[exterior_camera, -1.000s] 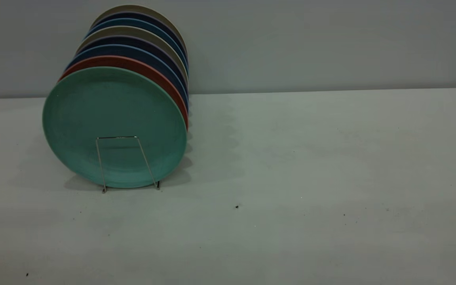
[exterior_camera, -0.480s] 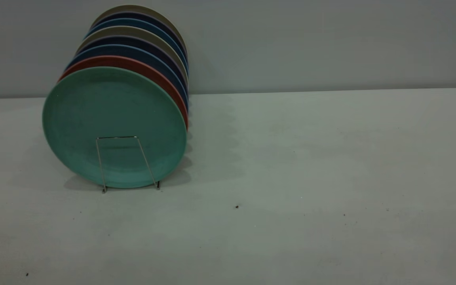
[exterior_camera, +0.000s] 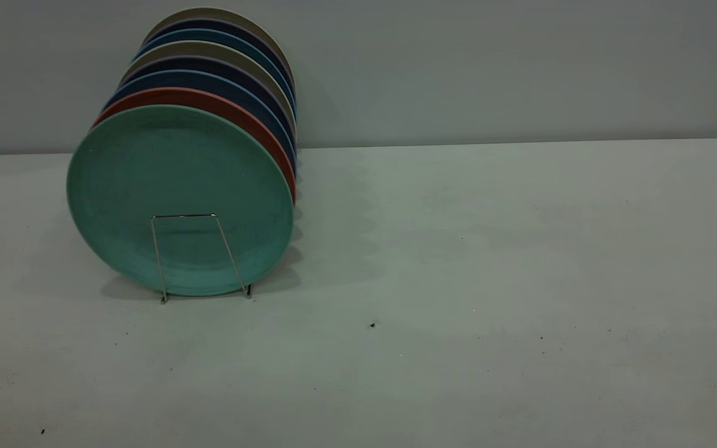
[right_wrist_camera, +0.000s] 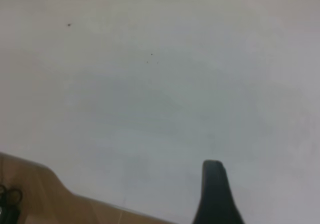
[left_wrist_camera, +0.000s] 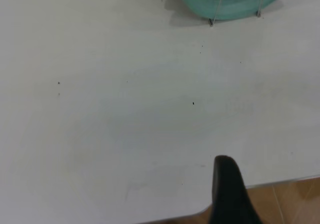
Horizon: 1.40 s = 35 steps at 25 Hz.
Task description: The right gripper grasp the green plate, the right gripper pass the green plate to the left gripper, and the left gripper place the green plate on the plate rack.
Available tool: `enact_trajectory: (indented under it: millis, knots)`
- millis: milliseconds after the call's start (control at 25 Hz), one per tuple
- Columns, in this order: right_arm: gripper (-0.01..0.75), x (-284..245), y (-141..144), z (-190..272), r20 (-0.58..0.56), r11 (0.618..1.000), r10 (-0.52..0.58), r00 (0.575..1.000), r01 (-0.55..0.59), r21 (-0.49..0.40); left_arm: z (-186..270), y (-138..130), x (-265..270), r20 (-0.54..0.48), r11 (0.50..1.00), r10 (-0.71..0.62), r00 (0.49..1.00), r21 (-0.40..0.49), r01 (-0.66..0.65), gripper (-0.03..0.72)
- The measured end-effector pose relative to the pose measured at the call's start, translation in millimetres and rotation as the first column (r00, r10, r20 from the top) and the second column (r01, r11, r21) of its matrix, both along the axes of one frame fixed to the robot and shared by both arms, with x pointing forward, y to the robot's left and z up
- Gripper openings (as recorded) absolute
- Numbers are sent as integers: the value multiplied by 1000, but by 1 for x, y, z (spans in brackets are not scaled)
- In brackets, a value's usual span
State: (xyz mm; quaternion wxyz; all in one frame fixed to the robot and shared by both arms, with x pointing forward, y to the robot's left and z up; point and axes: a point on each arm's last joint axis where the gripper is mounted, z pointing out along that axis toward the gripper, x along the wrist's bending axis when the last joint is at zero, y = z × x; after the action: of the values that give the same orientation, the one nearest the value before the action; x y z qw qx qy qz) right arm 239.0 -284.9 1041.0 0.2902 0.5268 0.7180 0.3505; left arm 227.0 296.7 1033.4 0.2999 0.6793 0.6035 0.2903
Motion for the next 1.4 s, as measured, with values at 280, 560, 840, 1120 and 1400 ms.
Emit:
enact_trajectory:
  millis: [280,560,840,1120,1400]
  knots:
    - [534,-10,-1,0,73,1000,0,997,0,4,-1,0,-5,34,1000,1,999,-1,-1,471]
    - [534,-11,-1,0,75,1000,0,997,0,5,-1,0,-5,37,1000,1,999,-1,-1,471]
    - [534,-11,-1,0,77,1000,0,997,0,5,-1,0,-5,37,1000,1,999,-1,-1,471]
    - [534,-11,-1,0,77,1000,0,997,0,5,-1,0,-5,37,1000,1,999,-1,-1,471]
    - [534,-11,-1,0,76,1000,-2,997,1,4,-1,0,-5,37,1000,1,999,-1,-1,471]
